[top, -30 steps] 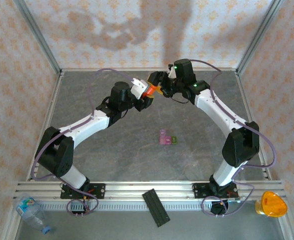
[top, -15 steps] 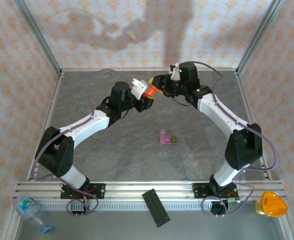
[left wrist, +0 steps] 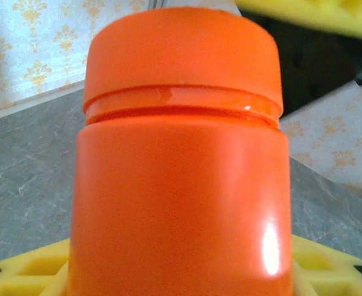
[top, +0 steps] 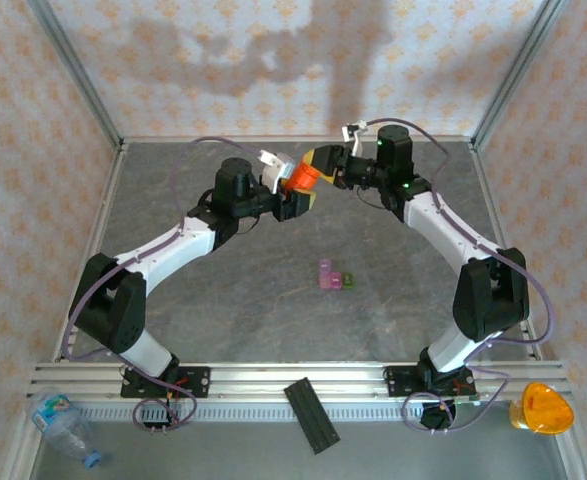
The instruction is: Sort the pills into containers
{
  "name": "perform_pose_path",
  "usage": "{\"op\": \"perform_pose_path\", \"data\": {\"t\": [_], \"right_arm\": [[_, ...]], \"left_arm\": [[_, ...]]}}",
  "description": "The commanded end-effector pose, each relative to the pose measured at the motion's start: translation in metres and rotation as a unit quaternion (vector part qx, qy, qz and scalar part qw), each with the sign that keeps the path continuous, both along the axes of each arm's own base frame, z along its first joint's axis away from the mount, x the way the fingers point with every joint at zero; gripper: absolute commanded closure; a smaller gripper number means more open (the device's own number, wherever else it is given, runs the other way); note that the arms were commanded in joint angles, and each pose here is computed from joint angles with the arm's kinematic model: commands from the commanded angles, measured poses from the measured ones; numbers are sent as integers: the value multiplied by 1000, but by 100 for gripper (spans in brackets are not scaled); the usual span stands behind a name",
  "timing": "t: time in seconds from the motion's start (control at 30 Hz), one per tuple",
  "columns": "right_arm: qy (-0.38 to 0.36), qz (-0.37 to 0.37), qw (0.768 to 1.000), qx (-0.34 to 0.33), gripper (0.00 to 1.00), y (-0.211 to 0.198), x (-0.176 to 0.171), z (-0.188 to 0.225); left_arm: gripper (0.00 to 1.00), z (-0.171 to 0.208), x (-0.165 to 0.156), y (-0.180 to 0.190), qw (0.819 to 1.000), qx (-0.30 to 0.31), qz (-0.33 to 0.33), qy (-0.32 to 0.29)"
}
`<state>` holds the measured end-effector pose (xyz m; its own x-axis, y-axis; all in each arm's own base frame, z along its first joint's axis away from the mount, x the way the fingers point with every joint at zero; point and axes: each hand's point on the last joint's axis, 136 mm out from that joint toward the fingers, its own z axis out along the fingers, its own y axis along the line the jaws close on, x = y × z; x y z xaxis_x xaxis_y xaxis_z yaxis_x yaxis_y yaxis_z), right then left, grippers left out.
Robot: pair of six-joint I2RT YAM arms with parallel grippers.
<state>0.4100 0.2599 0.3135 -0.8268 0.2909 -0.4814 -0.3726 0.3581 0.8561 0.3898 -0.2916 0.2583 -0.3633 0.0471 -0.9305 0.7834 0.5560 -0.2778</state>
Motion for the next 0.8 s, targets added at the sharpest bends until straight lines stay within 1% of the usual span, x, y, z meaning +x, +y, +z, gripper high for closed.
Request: {"op": "perform_pose_path", "data": {"t": [0.0, 0.07, 0.13, 0.23, 0.3, 0.43, 0.6, 0.77], "right_arm": [[-1, -73, 997, -11, 20, -24, 11, 28], [43, -109, 992, -37, 18, -35, 12, 19], [97, -150, 982, -64, 17, -47, 13, 4], [138, -169, 973, -72, 17, -51, 11, -6], [141, -168, 973, -65, 17, -46, 9, -6], [135, -162, 975, -73, 17, -32, 4, -5], [126, -143, 977, -100, 18, -11, -1, -7], [124, -132, 978, -101, 19, 0, -2, -8]], "left_arm": [[100, 29, 2, 6, 997, 22, 15, -73], [100, 23, 7, 13, 994, 47, 37, -87], [100, 19, 12, 20, 990, 69, 57, -106], [100, 15, 16, 25, 986, 89, 71, -122], [100, 14, 17, 25, 985, 96, 72, -124], [100, 11, 16, 21, 985, 101, 65, -124], [100, 9, 15, 16, 985, 106, 58, -123], [100, 8, 15, 12, 985, 107, 54, -123]]}}
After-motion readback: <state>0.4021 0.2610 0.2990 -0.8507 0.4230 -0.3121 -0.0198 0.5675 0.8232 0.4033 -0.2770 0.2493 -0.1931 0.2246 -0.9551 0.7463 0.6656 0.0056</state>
